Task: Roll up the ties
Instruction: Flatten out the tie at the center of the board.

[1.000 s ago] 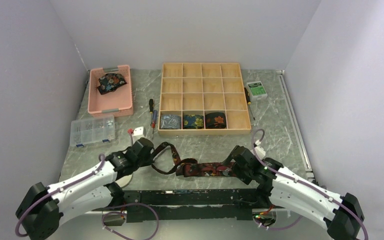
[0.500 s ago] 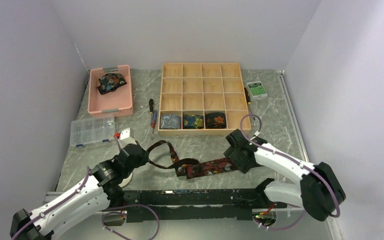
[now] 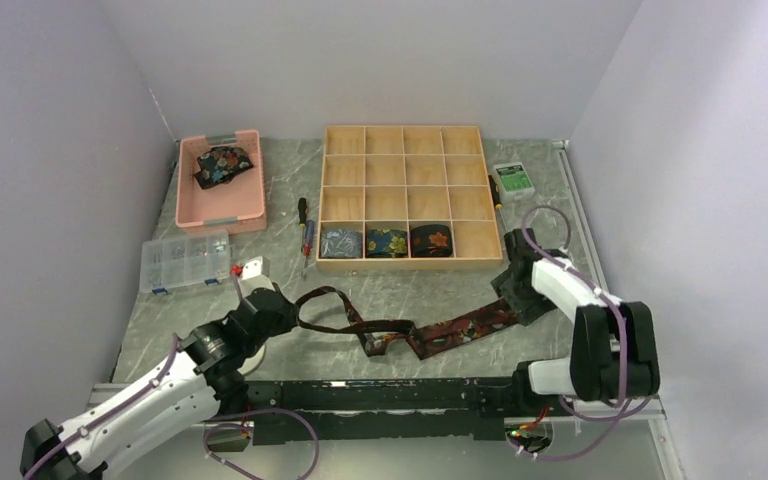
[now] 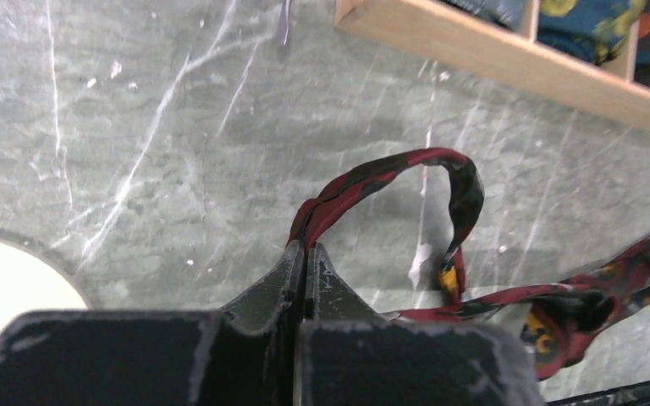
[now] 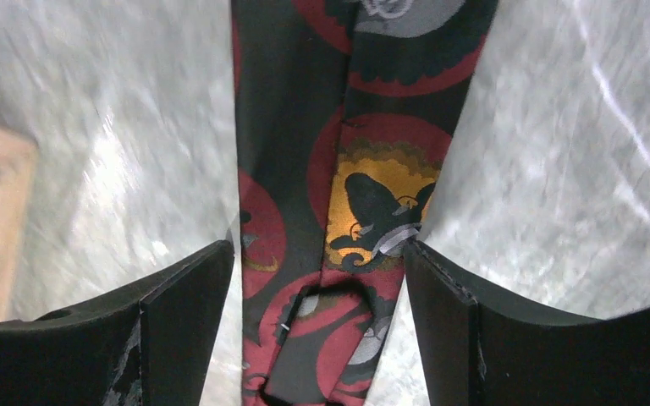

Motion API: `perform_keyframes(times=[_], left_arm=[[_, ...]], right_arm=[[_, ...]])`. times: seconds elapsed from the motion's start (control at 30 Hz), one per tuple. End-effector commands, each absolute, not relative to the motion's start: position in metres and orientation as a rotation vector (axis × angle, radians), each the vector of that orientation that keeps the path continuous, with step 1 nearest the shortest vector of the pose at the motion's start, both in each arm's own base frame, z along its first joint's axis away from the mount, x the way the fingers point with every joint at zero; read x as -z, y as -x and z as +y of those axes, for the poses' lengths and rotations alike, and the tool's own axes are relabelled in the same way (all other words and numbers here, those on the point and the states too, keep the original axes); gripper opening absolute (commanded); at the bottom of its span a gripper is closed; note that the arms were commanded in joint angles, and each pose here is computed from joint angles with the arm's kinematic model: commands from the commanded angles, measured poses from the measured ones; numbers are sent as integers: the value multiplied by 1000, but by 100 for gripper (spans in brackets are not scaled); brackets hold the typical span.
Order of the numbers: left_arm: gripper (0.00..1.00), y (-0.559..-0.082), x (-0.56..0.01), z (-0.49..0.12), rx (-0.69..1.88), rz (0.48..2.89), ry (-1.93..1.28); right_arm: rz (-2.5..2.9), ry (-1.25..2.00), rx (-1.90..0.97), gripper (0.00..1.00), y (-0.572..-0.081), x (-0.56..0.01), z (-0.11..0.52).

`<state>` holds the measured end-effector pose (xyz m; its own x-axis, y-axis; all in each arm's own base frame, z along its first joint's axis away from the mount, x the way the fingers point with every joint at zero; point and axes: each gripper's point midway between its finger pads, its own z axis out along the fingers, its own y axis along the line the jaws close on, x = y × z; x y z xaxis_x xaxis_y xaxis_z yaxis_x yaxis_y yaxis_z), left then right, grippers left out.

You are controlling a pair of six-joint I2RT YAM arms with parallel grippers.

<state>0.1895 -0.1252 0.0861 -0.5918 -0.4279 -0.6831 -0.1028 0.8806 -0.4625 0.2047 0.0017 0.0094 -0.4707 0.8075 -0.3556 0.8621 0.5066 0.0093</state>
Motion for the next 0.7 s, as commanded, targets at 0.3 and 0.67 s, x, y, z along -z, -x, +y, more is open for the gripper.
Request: perform_keyframes(times=[0.3,0.67], left_arm=[[12,-179,-78,-169,626,2328,197],[59,-181,-85,-170,516,2422,143]], right_arm=[[2417,-1313,220,83,-256,-14,-34],[2481,-1046,-21,62,-231,-58,9]])
